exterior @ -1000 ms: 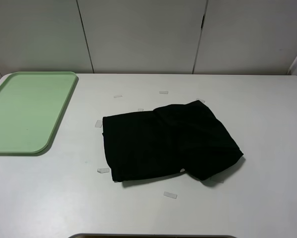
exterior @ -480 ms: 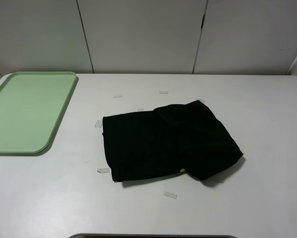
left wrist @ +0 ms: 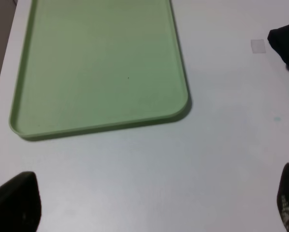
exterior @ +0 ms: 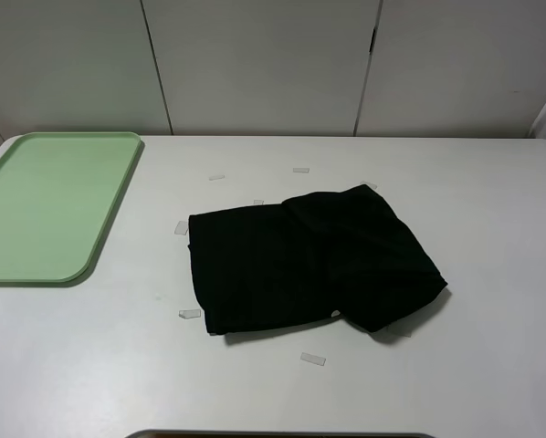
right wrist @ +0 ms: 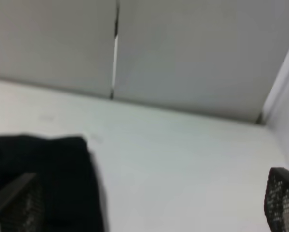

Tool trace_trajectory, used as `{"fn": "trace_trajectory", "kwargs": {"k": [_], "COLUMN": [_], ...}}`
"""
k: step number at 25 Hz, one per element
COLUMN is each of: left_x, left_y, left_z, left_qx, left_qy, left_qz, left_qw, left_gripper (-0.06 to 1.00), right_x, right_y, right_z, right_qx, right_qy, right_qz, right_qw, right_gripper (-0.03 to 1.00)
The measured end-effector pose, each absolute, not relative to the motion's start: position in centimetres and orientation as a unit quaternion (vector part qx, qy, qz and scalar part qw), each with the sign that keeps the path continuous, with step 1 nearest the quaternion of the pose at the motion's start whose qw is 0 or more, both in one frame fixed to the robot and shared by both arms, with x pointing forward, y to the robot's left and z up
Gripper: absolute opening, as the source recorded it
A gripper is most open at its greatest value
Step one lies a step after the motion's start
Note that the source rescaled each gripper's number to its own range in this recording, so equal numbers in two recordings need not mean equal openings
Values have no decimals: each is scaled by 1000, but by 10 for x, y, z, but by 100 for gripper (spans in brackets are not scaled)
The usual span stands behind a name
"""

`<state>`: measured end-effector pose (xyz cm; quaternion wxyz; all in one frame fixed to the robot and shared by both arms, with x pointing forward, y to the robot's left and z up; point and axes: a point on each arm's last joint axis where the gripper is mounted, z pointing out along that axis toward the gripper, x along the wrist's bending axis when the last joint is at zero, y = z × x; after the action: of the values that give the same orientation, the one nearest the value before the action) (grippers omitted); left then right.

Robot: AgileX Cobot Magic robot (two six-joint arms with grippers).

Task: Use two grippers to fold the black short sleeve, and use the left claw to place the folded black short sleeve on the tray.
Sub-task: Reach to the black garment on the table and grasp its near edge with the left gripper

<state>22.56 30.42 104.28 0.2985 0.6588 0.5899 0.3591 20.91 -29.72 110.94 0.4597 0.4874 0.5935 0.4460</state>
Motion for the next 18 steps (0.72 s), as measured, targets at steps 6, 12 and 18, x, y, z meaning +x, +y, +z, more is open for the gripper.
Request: {"fn": "trace_trajectory", "kwargs": {"k": [6, 12, 18], "left_x": [226, 226, 226], "left_y": [304, 304, 304], "left_z": [1043, 1043, 1043], "left_qx": [659, 659, 659], "left_qy": [590, 590, 590], "left_qz": [359, 359, 359], "left_qw": [298, 298, 298], "left_gripper": [98, 98, 98], "right_x": [207, 221, 232], "right_y": [-307, -311, -312], "right_z": [1091, 1060, 1055], "right_qx": [534, 566, 552], "right_qy": [631, 656, 650], "right_qz": [400, 364, 374], "right_qw": [397, 342, 364], "right_gripper": [100, 100, 100]}}
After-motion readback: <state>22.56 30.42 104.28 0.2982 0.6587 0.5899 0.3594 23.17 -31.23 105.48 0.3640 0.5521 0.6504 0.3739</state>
